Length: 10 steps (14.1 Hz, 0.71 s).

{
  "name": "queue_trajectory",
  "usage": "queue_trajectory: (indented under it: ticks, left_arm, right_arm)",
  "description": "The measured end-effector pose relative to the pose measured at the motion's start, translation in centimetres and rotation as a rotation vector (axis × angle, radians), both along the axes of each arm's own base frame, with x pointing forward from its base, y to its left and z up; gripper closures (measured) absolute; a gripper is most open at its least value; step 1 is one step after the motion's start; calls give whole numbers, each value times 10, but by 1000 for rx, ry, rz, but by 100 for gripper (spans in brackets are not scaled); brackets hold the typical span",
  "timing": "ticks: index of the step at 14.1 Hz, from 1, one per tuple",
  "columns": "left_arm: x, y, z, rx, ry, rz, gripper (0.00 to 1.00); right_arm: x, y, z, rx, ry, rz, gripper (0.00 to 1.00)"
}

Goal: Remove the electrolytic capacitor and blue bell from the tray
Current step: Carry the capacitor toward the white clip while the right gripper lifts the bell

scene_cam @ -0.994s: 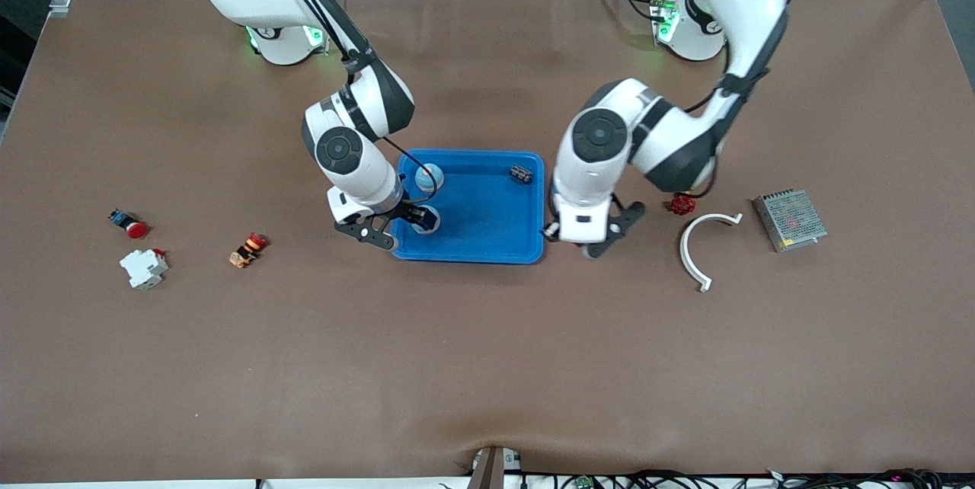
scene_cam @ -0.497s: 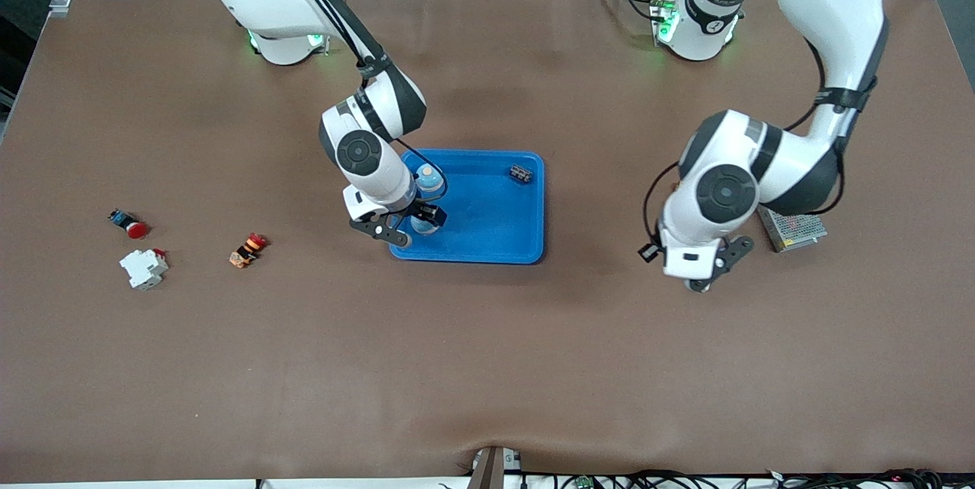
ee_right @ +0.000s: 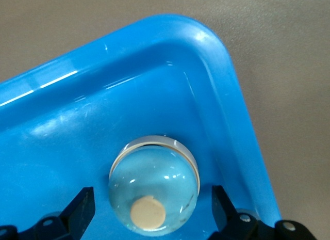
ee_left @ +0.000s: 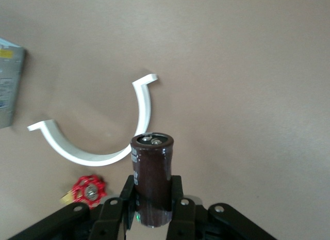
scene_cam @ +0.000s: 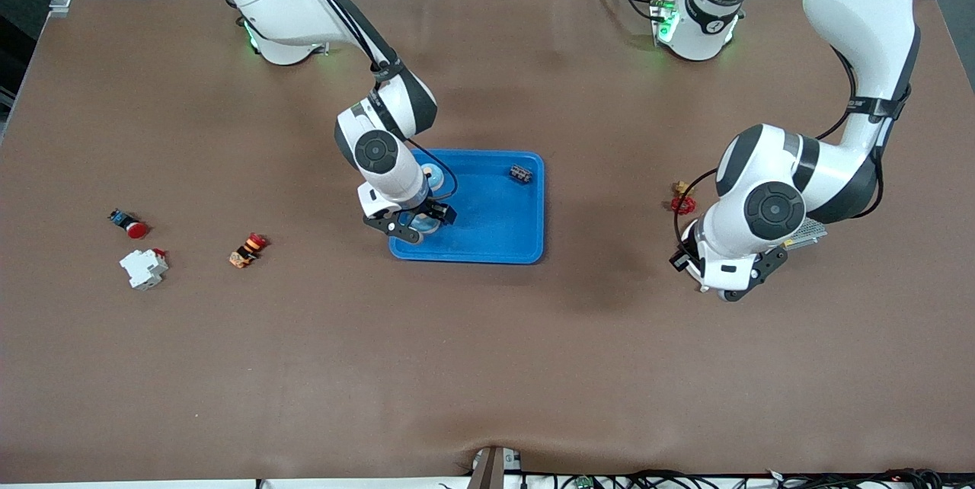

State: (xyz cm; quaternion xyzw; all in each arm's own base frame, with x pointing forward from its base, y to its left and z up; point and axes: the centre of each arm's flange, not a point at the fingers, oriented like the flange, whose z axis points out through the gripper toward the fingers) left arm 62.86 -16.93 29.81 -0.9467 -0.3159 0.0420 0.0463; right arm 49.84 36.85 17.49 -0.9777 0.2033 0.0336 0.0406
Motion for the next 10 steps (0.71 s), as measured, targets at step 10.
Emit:
queue_trajectory:
  ticks: [10]
  left_arm:
    - [5, 78, -71, 72, -1, 1, 70]
  right_arm:
    - [12, 1, 10, 11, -25, -11, 33]
